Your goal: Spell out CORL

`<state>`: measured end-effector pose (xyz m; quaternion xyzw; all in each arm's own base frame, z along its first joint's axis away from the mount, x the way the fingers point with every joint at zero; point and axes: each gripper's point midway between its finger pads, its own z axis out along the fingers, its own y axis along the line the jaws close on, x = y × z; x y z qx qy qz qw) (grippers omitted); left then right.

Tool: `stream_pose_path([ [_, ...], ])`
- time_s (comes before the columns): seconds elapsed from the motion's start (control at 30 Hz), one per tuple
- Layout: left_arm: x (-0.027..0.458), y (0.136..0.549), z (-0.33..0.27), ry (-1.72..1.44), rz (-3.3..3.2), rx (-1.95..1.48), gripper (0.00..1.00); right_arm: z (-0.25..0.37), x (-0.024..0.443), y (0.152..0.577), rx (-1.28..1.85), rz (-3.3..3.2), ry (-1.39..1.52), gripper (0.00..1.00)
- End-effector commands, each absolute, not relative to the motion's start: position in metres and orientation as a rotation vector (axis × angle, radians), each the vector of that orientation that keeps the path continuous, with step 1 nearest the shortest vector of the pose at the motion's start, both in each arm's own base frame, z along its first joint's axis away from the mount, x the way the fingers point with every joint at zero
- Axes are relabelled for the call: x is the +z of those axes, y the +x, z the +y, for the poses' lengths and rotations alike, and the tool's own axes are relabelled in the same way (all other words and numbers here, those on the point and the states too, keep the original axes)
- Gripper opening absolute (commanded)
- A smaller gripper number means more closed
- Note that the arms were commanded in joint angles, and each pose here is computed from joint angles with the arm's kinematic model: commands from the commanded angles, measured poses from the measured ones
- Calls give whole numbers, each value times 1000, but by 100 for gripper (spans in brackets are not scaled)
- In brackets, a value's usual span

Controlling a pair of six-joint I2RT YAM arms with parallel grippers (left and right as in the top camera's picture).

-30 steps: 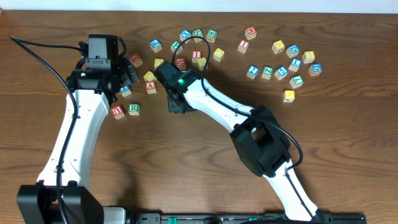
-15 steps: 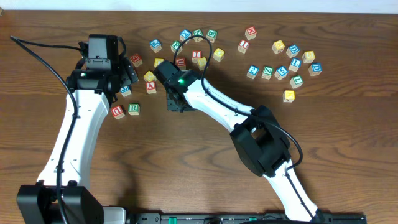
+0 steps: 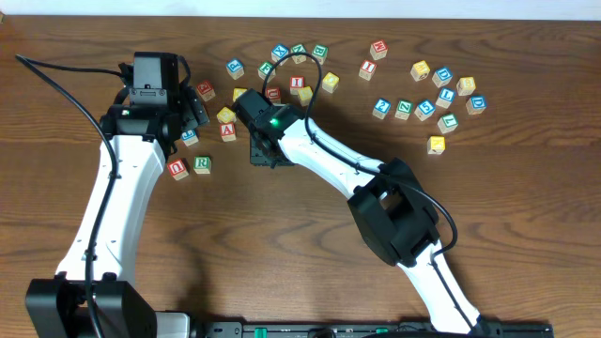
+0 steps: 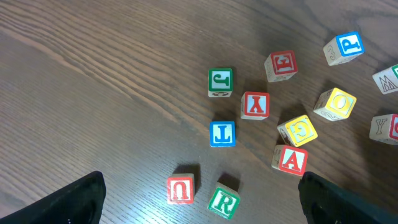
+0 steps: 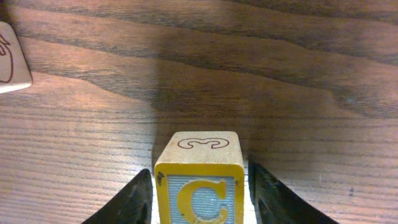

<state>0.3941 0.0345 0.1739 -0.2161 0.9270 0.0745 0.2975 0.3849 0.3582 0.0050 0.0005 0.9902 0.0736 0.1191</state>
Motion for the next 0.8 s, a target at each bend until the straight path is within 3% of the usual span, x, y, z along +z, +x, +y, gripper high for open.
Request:
stream_pose_path([
  [0.0,182,399,37,-594,2435,201,98,348,-17,374,160,2960,19,54],
  [0.3,182,399,37,-594,2435,201,98,342,35,387,181,2861,15,57],
  [0.57,182,398,37,-594,2435,202,98,319,127,401,273,2731,-17,62],
  [0.6,182,398,37,-594,2436,201,98,314,138,403,280,2713,-25,67],
  [0.63,182,399,37,-594,2435,201,98,307,150,405,281,2696,-41,79],
  [0.67,182,398,37,-594,2435,201,98,298,163,407,281,2674,-63,99],
  [0.77,182,398,37,-594,2436,201,98,269,192,415,260,2626,-107,99],
])
